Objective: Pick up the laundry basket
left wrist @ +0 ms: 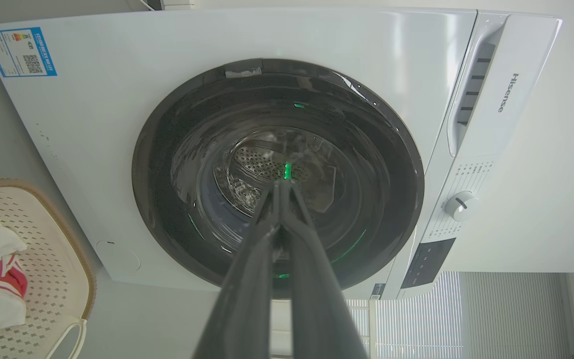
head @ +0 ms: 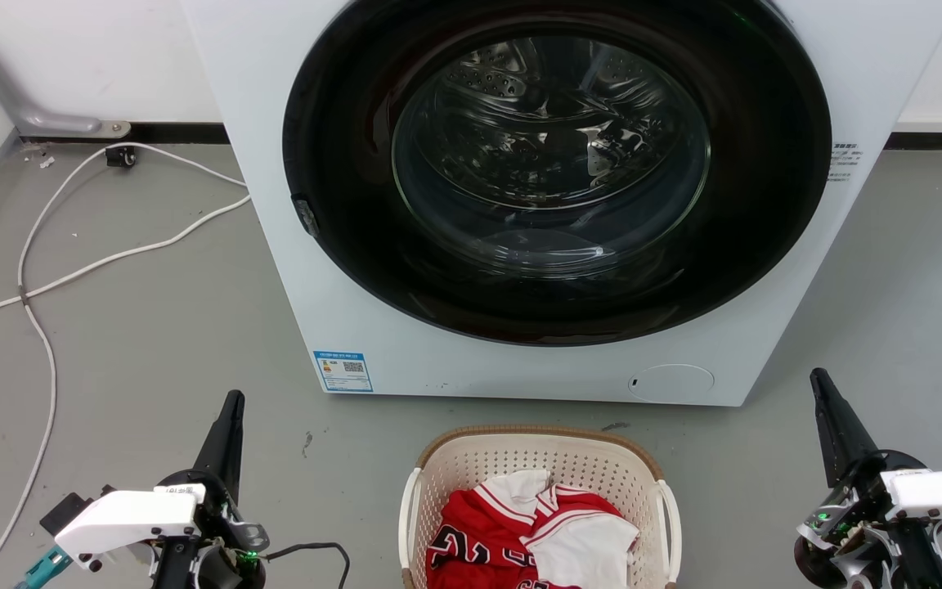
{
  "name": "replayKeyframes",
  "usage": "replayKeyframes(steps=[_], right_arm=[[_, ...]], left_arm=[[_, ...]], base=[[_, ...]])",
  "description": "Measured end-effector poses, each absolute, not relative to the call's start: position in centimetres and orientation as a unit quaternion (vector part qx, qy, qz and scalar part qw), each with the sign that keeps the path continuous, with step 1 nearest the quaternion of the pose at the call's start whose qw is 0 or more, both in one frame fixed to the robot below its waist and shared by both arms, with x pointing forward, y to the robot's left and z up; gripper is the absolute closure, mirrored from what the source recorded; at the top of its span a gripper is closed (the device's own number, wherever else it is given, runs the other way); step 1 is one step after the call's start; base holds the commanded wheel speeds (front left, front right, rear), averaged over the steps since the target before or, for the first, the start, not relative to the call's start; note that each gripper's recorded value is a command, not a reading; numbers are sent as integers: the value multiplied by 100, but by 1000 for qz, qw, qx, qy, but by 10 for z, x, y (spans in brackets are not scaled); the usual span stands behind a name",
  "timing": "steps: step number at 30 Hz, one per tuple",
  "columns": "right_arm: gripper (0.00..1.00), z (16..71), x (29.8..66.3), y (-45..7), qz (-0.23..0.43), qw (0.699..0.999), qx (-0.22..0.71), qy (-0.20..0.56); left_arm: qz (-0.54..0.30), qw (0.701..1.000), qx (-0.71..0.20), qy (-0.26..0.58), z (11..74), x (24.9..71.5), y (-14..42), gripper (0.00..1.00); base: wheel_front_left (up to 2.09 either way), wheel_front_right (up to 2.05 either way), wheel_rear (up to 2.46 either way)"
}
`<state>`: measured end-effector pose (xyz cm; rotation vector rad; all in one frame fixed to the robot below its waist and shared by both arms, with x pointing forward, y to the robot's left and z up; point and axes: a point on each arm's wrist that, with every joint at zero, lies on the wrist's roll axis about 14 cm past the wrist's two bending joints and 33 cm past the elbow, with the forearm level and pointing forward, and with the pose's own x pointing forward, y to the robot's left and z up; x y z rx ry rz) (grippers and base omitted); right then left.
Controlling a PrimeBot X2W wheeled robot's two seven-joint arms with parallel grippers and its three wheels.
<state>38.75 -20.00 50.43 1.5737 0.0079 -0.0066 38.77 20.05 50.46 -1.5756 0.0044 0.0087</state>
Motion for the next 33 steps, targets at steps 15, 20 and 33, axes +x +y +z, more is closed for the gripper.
replayKeyframes(steps=[15, 20, 33], right_arm=[[100, 504, 388, -200, -3, 706, 708, 4], [100, 504, 388, -200, -3, 706, 708, 4], [0, 483, 378, -200, -26, 703, 710, 24]], left_arm=[[4, 705, -709, 2, 505, 388, 200, 100], [4, 705, -709, 2, 505, 388, 200, 100], [25, 701, -712, 25, 483, 378, 198, 0]], base=[[0, 0, 0], [0, 0, 0], [0, 0, 0]])
